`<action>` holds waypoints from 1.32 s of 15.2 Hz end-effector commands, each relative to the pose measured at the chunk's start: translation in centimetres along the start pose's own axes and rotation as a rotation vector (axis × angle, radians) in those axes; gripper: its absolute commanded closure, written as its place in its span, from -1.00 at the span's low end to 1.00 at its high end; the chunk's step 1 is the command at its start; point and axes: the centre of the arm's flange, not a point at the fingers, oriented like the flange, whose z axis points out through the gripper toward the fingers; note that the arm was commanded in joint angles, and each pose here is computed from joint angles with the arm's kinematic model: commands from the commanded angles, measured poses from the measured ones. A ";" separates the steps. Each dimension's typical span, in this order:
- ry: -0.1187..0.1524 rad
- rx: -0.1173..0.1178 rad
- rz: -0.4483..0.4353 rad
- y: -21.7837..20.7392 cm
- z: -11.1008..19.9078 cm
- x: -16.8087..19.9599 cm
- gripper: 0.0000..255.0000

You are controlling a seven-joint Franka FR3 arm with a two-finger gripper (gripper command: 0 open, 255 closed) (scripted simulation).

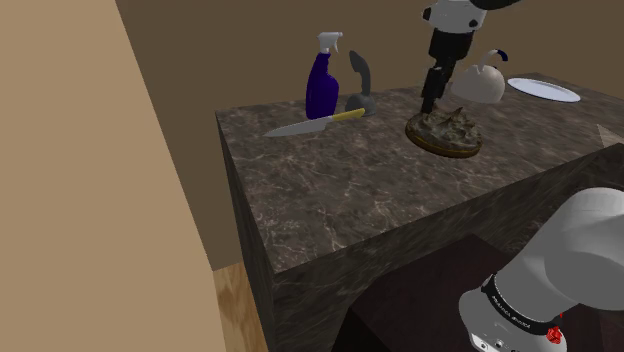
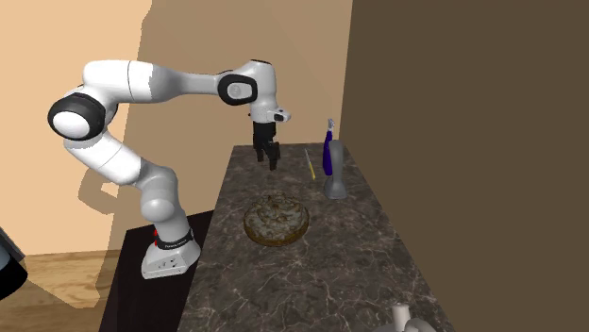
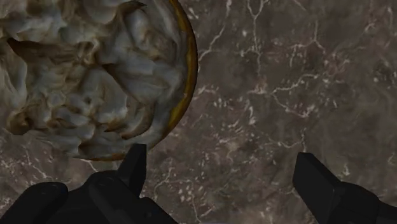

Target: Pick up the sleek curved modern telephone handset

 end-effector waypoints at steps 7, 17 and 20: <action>0.119 -0.045 -0.238 5.8 -1.0 6.5 -1.00; 0.267 -0.099 -0.530 10.3 -3.8 16.0 -1.00; 0.299 -0.110 -0.593 10.9 -4.6 18.2 -1.00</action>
